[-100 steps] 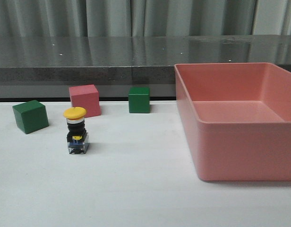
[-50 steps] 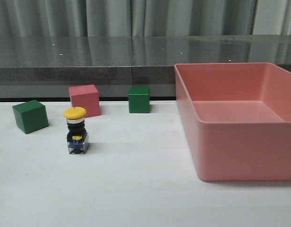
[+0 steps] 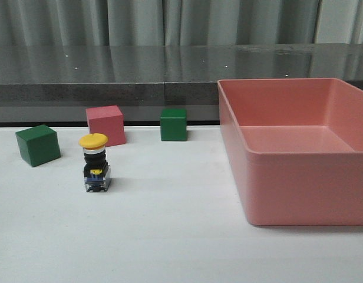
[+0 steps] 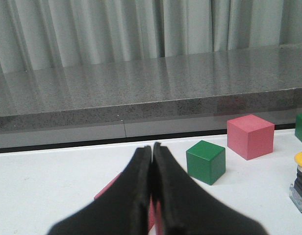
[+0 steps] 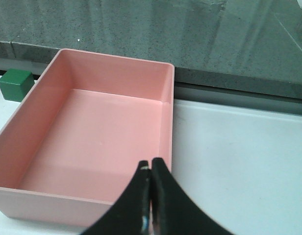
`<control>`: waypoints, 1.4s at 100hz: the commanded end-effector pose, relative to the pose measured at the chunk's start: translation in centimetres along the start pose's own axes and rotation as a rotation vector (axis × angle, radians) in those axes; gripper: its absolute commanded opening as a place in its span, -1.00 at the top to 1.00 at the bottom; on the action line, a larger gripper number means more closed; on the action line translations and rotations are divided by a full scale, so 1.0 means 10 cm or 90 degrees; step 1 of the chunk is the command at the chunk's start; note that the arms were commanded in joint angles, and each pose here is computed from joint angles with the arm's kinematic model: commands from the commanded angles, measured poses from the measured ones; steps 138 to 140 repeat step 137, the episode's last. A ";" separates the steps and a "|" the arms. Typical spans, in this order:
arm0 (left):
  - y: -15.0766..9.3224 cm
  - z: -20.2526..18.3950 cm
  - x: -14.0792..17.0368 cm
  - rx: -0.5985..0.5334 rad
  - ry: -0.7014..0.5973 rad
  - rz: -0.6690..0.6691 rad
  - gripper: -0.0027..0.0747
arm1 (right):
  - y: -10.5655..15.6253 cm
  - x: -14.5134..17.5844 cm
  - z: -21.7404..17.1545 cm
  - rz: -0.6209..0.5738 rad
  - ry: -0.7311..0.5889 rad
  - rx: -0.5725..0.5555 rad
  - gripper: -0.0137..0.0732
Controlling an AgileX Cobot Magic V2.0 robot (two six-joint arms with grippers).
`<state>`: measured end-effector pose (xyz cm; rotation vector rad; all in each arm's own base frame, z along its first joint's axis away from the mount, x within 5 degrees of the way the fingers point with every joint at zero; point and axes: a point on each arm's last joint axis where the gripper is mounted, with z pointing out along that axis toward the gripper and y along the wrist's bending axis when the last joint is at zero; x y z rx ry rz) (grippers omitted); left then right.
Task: Place and stand button with both arms
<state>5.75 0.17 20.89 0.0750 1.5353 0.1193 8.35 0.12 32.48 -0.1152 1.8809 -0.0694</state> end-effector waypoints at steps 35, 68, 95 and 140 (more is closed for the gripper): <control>-0.02 0.02 0.09 0.002 -0.013 -0.013 0.98 | 0.09 0.43 0.07 0.024 -0.249 -0.013 0.86; -0.02 0.02 0.09 0.002 -0.013 -0.013 0.98 | 0.16 1.16 0.09 0.039 -0.263 -0.020 0.86; -0.02 0.02 0.09 0.002 -0.013 -0.013 0.98 | 0.16 1.16 0.07 0.039 -0.269 -0.020 0.86; -0.02 0.02 0.09 0.002 -0.013 -0.013 0.98 | 0.16 1.16 0.07 0.039 -0.269 -0.020 0.86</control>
